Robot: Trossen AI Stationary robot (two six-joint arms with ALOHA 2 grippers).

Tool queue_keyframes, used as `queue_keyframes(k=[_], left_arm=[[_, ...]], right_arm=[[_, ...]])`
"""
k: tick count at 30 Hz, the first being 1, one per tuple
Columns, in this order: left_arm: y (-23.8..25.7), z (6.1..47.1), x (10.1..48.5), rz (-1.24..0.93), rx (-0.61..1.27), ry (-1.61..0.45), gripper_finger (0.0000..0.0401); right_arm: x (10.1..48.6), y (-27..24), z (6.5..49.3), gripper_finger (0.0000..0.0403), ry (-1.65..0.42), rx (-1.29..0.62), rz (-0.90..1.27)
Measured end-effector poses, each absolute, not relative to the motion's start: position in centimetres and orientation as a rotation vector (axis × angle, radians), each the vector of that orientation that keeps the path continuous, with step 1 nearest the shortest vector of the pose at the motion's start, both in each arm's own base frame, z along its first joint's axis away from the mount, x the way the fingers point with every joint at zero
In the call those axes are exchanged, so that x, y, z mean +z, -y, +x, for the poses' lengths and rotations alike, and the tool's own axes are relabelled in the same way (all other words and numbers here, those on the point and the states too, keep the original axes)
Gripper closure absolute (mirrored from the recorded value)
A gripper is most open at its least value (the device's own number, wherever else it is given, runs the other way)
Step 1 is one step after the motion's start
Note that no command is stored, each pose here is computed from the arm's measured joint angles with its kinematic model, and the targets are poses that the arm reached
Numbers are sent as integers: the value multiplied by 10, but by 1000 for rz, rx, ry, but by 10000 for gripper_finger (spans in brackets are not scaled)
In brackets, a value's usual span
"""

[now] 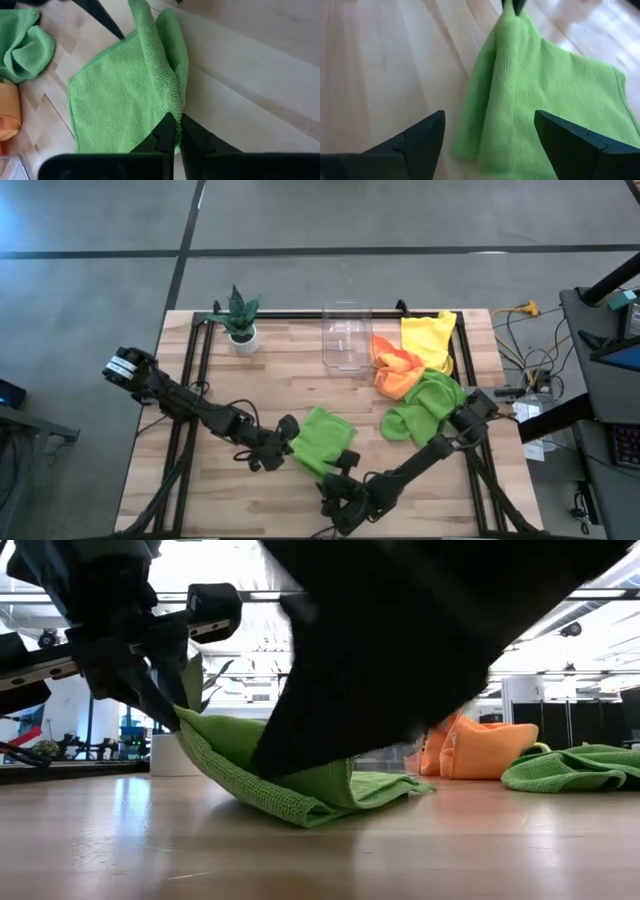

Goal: Fold microfiber towels
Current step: Fold the top green towel

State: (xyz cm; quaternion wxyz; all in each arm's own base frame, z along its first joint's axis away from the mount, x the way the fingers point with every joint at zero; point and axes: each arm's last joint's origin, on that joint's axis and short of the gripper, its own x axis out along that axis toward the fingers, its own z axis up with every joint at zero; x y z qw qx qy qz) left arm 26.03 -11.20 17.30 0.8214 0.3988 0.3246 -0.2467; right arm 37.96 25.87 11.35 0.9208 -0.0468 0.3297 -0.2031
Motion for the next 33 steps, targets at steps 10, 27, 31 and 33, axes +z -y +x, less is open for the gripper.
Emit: queue_keyframes(k=[10,27,31,33], left_arm=[[111,260,172,822,-516,-698,401],[112,261,173,806,-510,-695,401],[111,260,172,773,-498,-706,401],[111,260,172,771,-497,-703,401]], right_arm=[[104,-255,387,101,-697,-413,-133],[90,-258,387,185,-767,-388,-155],[92,-260,387,198,-784,-382,-155],[93,-261,386,205,-796,-382,-153]])
